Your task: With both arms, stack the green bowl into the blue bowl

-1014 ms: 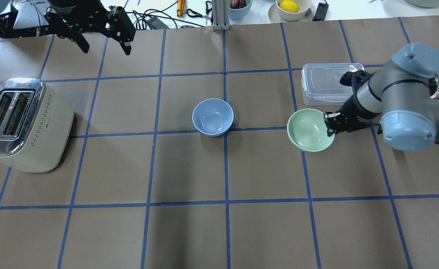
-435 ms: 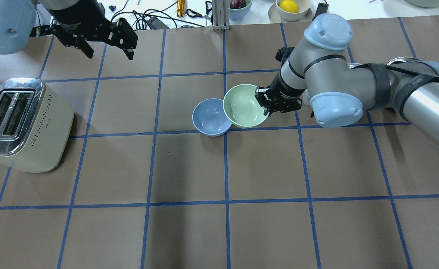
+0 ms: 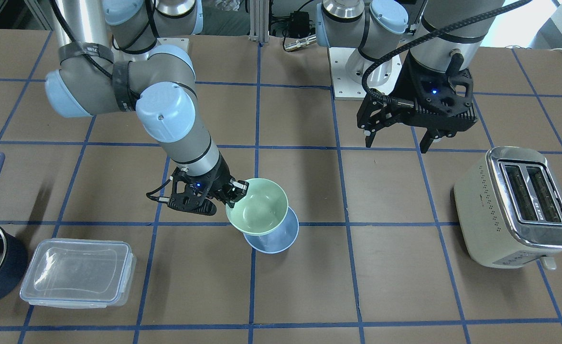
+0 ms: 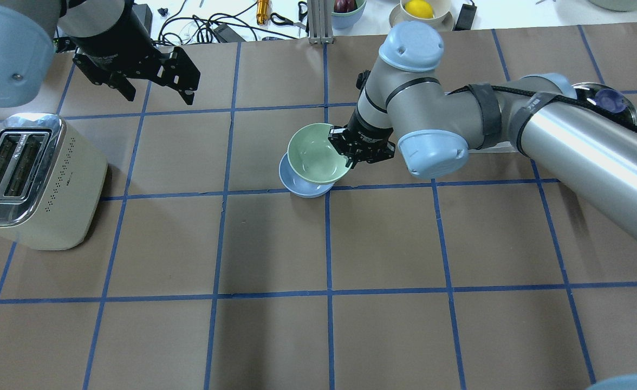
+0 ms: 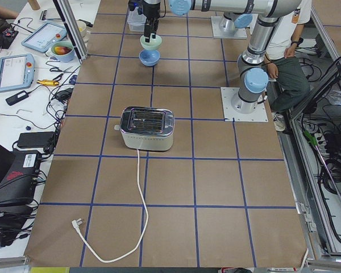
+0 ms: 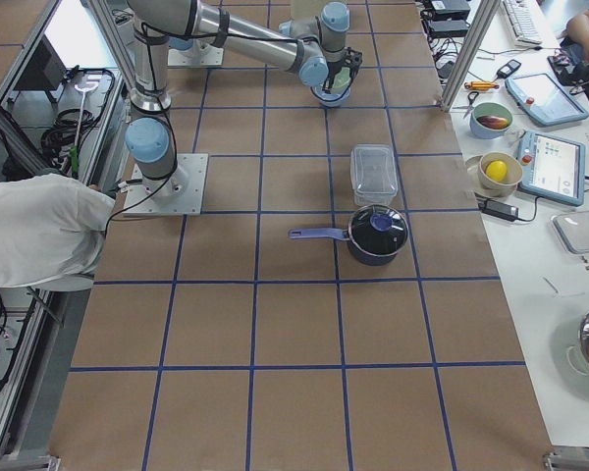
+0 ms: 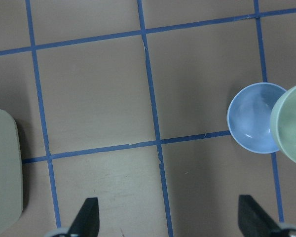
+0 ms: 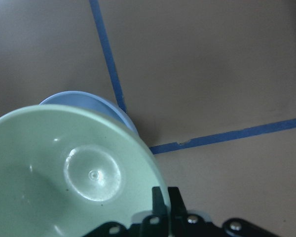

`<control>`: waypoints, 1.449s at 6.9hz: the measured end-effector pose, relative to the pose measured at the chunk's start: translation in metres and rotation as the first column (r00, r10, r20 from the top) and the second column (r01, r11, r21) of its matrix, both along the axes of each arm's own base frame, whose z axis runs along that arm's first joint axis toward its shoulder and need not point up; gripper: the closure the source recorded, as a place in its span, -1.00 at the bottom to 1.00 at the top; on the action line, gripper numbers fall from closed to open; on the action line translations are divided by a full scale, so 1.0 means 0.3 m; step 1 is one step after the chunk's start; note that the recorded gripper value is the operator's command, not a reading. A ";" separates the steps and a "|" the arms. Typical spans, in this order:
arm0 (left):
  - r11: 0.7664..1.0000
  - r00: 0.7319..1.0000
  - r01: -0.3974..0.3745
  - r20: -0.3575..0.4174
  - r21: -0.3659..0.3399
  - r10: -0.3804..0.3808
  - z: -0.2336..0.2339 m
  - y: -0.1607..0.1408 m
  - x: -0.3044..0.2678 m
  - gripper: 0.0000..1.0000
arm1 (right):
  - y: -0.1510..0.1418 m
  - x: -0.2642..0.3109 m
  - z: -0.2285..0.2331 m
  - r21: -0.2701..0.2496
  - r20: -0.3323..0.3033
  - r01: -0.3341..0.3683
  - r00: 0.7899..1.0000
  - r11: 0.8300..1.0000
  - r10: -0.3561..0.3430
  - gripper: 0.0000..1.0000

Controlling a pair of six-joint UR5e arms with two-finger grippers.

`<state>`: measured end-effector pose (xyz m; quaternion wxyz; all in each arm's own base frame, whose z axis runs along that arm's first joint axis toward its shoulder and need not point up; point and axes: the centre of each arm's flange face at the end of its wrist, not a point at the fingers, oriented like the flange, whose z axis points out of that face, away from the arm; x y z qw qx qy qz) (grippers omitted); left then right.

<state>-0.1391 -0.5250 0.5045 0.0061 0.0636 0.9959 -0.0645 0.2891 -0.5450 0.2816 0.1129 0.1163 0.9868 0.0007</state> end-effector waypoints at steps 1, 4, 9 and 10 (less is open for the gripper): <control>1.000 1.000 0.002 0.002 -0.001 -0.002 0.002 0.013 0.000 -1.00 | -0.002 0.039 -0.036 0.011 -0.002 -0.011 1.000 1.000 0.011 1.00; 1.000 1.000 0.004 0.003 0.005 -0.004 -0.010 0.039 0.001 -1.00 | -0.018 0.071 -0.100 0.006 -0.002 -0.022 1.000 1.000 0.022 -0.90; 1.000 1.000 -0.010 -0.007 0.006 0.011 -0.013 0.046 -0.002 -1.00 | -0.060 0.045 -0.003 -0.021 0.001 -0.030 1.000 0.999 0.030 -1.00; 1.000 1.000 -0.007 -0.007 0.005 0.007 -0.012 0.046 -0.002 -1.00 | -0.088 0.031 0.103 -0.009 -0.008 -0.032 0.999 0.999 0.032 -1.00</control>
